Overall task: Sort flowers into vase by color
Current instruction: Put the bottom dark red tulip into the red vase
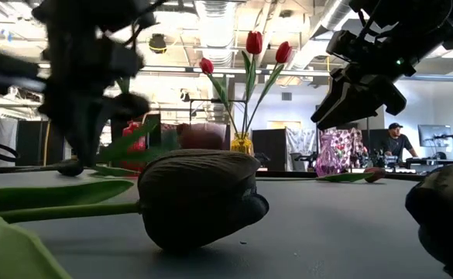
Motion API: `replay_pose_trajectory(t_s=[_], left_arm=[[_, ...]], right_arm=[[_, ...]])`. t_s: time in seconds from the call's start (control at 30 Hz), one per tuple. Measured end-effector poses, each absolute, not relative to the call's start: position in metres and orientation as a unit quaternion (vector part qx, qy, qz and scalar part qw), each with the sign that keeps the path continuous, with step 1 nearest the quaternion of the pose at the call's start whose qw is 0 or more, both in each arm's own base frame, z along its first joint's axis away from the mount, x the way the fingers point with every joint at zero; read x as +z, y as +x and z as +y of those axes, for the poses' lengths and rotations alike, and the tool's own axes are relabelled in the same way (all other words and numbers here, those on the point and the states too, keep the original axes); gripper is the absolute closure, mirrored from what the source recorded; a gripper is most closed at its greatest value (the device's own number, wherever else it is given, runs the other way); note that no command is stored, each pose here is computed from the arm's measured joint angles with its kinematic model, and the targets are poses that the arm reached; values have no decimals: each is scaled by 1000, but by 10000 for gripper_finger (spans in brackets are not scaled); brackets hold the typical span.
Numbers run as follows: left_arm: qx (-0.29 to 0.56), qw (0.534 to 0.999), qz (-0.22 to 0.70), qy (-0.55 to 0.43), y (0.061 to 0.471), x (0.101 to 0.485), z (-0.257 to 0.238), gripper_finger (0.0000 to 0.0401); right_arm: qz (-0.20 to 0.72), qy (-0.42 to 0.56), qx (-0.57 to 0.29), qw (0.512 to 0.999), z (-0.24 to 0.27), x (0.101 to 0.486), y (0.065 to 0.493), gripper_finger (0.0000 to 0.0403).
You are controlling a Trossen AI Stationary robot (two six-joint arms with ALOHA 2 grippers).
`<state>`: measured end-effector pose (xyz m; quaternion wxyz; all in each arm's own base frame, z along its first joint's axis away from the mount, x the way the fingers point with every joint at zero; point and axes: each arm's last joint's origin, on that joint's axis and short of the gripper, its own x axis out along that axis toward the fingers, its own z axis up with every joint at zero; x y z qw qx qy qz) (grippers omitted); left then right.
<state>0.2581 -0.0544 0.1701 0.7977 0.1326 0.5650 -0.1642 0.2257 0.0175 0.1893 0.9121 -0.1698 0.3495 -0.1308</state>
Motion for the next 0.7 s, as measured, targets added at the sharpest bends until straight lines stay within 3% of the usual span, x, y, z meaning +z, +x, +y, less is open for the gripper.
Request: replay_pose_trajectory(t_s=[0.17, 0.43, 0.57, 0.7], left_arm=[[-168, 831, 510, 146, 279, 206, -58, 401], [-139, 903, 373, 163, 281, 265, -53, 401], [-77, 944, 275, 168, 269, 295, -42, 401], [48, 964, 198, 173, 251, 313, -26, 401]], right_arm=[[349, -169, -131, 912, 18, 189, 226, 159], [348, -162, -134, 913, 18, 189, 226, 159], [348, -162, -134, 914, 18, 189, 226, 159], [348, -162, -134, 914, 18, 189, 226, 159]])
